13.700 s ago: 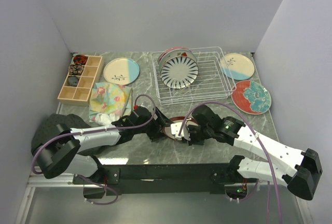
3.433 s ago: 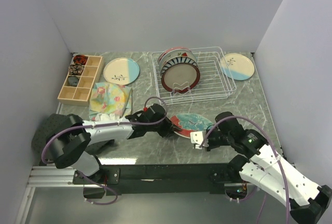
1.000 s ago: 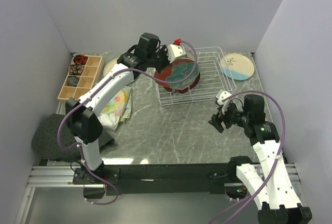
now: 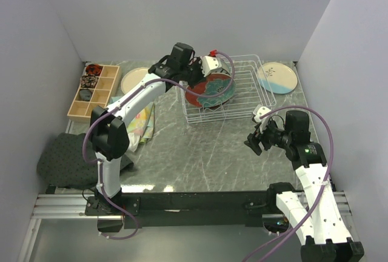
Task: Load the plates into the dish rack
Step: Insert the plate into the dish rack
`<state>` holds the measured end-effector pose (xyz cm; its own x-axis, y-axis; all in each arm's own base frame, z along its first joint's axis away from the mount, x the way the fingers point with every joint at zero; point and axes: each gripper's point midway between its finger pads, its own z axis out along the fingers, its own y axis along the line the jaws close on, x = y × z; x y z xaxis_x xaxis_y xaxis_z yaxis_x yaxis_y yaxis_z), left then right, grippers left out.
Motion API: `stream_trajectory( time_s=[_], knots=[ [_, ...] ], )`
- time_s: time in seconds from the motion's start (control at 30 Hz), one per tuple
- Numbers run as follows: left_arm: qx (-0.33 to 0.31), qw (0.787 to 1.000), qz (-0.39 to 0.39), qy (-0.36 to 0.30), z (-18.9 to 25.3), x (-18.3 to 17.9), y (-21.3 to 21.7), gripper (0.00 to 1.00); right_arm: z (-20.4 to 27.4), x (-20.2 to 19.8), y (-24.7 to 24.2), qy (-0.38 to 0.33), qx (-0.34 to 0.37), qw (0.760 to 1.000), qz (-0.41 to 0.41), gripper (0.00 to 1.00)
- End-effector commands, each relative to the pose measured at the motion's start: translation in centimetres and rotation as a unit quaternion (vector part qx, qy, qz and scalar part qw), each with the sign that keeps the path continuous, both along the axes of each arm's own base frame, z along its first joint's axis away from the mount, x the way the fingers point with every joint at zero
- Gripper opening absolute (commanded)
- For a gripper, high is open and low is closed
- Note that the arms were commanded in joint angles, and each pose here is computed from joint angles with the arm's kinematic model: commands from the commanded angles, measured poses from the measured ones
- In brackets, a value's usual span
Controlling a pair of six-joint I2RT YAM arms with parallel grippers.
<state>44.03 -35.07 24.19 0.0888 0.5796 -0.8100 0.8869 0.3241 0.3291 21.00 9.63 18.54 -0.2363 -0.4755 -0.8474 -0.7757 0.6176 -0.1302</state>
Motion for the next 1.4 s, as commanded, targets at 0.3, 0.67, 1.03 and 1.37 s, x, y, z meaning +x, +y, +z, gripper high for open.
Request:
stream_trajectory(
  time_s=[0.3,0.67,1.03,1.37],
  knots=[
    [-0.088,0.995,-0.016,-0.053,4.8,1.3,-2.4,0.07,0.5,0.1,-0.2,-0.014,0.001,1.0,-0.001,0.8],
    [-0.079,0.996,-0.001,-0.039,3.4,1.5,-2.0,0.16,0.8,0.2,-0.4,-0.022,0.002,1.0,-0.007,0.8],
    [-0.145,0.988,0.017,-0.055,9.1,0.1,-1.5,0.56,0.9,0.2,-0.8,-0.025,0.003,1.0,-0.015,0.8],
    [-0.269,0.956,0.059,-0.103,20.2,-4.9,2.7,1.0,1.2,0.6,-1.7,-0.031,0.004,0.999,-0.04,0.8]
  ],
)
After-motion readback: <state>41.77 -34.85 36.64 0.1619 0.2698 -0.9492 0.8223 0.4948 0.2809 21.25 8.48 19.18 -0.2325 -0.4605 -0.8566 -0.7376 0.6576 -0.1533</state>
